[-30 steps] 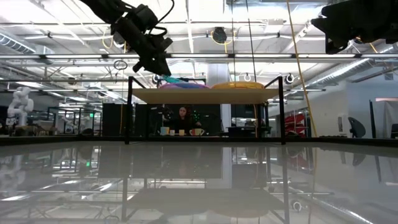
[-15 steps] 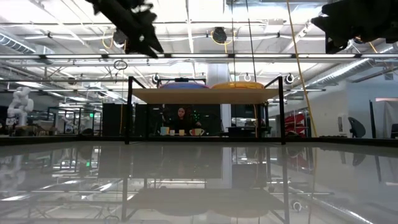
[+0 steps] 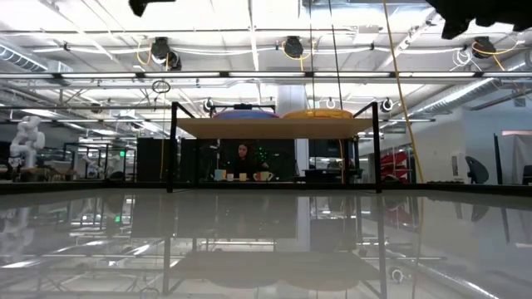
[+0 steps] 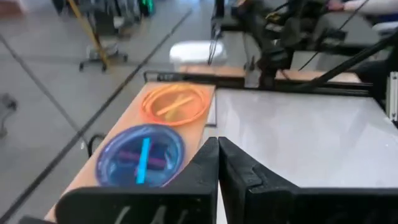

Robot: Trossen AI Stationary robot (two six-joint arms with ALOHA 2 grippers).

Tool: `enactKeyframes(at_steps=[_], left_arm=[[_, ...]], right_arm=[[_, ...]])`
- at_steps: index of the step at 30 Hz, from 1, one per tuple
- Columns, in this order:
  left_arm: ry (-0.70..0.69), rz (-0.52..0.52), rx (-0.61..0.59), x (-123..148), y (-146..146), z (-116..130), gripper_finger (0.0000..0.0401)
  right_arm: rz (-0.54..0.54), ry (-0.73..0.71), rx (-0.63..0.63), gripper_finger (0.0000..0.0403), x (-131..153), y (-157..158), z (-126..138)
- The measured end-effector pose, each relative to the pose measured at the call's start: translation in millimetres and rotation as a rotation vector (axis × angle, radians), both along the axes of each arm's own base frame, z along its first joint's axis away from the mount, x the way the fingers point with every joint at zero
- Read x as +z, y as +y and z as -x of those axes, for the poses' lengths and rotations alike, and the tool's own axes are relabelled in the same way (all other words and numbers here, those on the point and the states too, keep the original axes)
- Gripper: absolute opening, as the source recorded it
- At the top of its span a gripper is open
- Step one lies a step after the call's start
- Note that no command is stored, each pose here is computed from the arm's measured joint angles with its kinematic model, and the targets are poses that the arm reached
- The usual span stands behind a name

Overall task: Place and stack plates onto a shelf
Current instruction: Return to Home Position

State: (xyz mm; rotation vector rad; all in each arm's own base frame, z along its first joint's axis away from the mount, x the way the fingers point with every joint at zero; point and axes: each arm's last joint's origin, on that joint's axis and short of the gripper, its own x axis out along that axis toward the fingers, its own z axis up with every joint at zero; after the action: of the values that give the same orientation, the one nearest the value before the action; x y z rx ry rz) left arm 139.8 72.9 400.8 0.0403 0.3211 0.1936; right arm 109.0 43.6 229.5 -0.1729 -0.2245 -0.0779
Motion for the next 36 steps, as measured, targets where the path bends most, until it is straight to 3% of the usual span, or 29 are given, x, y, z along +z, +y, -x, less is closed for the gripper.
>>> enactKeyframes(at_steps=[4,7,9,12,17,21,24,26,36], left_arm=[[-0.124,-0.042,-0.039,-36,-20,21,0.0004],[-0.245,-0.029,-0.127,-71,-36,36,0.0003],[-0.316,-0.050,-0.180,-98,-44,42,0.0003],[-0.384,-0.072,-0.197,-136,-50,50,0.0003],[-0.464,-0.077,-0.210,-177,-53,54,0.0002],[-0.452,-0.100,-0.213,-201,-53,53,0.0002],[-0.415,-0.087,-0.213,-218,-51,49,0.0001],[-0.396,-0.095,-0.214,-226,-50,47,0.0001],[-0.359,-0.070,-0.249,-230,-51,45,0.0011]], right_arm=[[0.030,0.127,0.013,0.0067,-11,-2,5],[0.040,0.280,0.048,0.0018,-27,-3,7],[0.028,0.330,0.071,0.0007,-33,-3,9],[0.010,0.308,0.073,0.0006,-34,-4,10],[0.058,0.243,0.100,0.0001,-41,-2,9],[0.074,0.250,0.098,0.0001,-59,-2,8],[0.040,0.193,0.097,0.0001,-55,-2,8],[0.033,0.241,0.098,0.0000,-60,-2,8],[0.000,0.231,0.101,0.0000,-59,-2,8]])
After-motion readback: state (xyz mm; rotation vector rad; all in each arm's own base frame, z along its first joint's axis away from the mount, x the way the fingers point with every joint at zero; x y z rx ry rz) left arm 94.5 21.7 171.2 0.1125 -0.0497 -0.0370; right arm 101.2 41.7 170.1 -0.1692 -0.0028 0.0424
